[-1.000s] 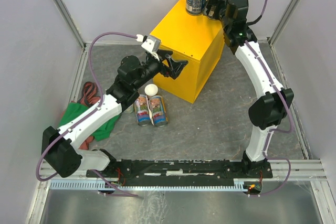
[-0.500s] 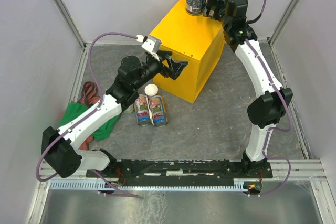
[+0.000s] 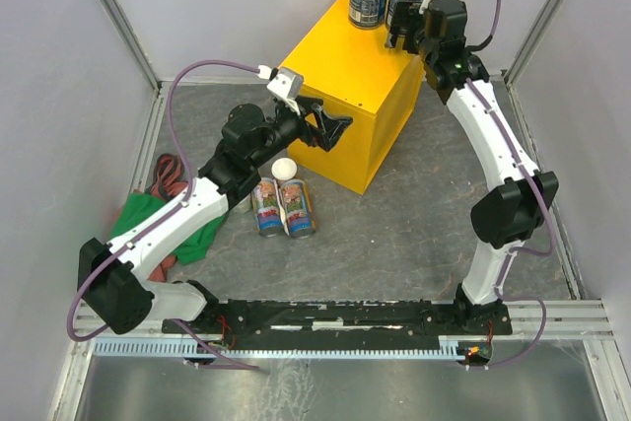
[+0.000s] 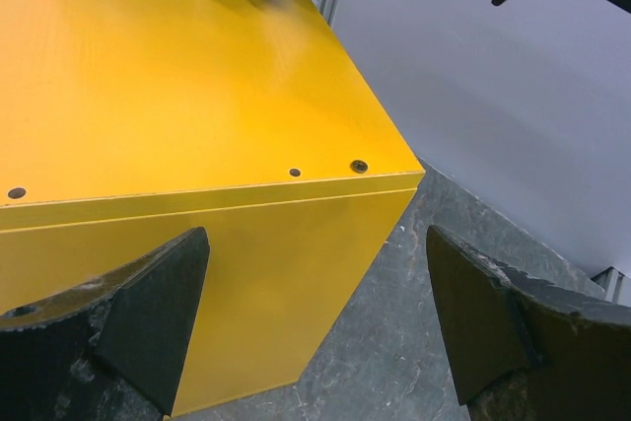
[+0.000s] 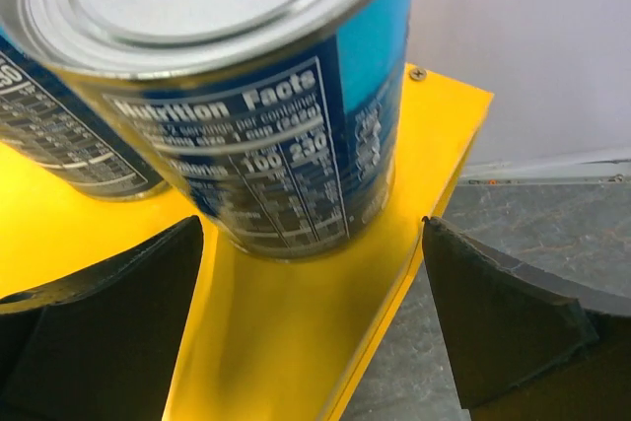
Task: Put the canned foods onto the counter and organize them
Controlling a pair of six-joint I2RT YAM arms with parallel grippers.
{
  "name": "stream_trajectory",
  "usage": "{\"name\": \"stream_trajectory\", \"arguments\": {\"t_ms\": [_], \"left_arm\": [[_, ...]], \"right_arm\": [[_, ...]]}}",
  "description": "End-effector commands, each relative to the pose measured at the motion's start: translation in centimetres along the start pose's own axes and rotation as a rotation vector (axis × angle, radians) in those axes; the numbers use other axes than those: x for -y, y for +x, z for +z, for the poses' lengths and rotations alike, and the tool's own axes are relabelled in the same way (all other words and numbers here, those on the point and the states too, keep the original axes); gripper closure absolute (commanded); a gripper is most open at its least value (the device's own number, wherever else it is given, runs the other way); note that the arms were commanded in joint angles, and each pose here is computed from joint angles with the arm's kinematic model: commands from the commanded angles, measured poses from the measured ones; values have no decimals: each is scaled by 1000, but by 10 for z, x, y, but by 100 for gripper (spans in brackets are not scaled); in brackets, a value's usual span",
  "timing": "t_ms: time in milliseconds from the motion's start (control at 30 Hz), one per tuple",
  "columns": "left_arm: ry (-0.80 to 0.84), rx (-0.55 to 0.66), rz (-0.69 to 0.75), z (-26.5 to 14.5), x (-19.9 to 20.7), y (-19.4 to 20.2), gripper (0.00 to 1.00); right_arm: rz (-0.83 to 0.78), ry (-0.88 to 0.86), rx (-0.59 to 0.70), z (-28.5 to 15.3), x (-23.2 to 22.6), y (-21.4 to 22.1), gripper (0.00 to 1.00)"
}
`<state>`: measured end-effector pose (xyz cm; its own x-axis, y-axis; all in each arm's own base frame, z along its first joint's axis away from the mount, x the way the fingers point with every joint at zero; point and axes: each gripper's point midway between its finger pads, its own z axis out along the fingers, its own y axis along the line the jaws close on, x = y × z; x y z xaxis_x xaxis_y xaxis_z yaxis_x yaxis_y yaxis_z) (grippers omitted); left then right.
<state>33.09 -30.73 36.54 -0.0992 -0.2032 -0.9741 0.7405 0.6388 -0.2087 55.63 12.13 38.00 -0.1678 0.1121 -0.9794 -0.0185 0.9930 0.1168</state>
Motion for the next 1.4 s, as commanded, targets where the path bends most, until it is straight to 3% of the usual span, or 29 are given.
{"name": "stream_trajectory", "arguments": {"t_ms": [0, 367, 667, 1000, 1367], "left_arm": [[-17, 86, -7, -5, 4, -41, 4], [-137, 81, -46, -15, -13, -46, 1], [-387, 14, -123, -32, -55, -35, 1], [-529, -74, -257, -60, -77, 9, 1], [-700, -103, -373, -109, -102, 56, 1]], "right_arm": [[28, -11, 61, -30, 3, -32, 1], [60, -50, 77, -71, -2, -39, 1], [44, -94, 39, -123, -17, -33, 1], [3, -228, -39, -204, -61, -14, 1], [-60, -445, -237, -279, -120, 49, 1]]}}
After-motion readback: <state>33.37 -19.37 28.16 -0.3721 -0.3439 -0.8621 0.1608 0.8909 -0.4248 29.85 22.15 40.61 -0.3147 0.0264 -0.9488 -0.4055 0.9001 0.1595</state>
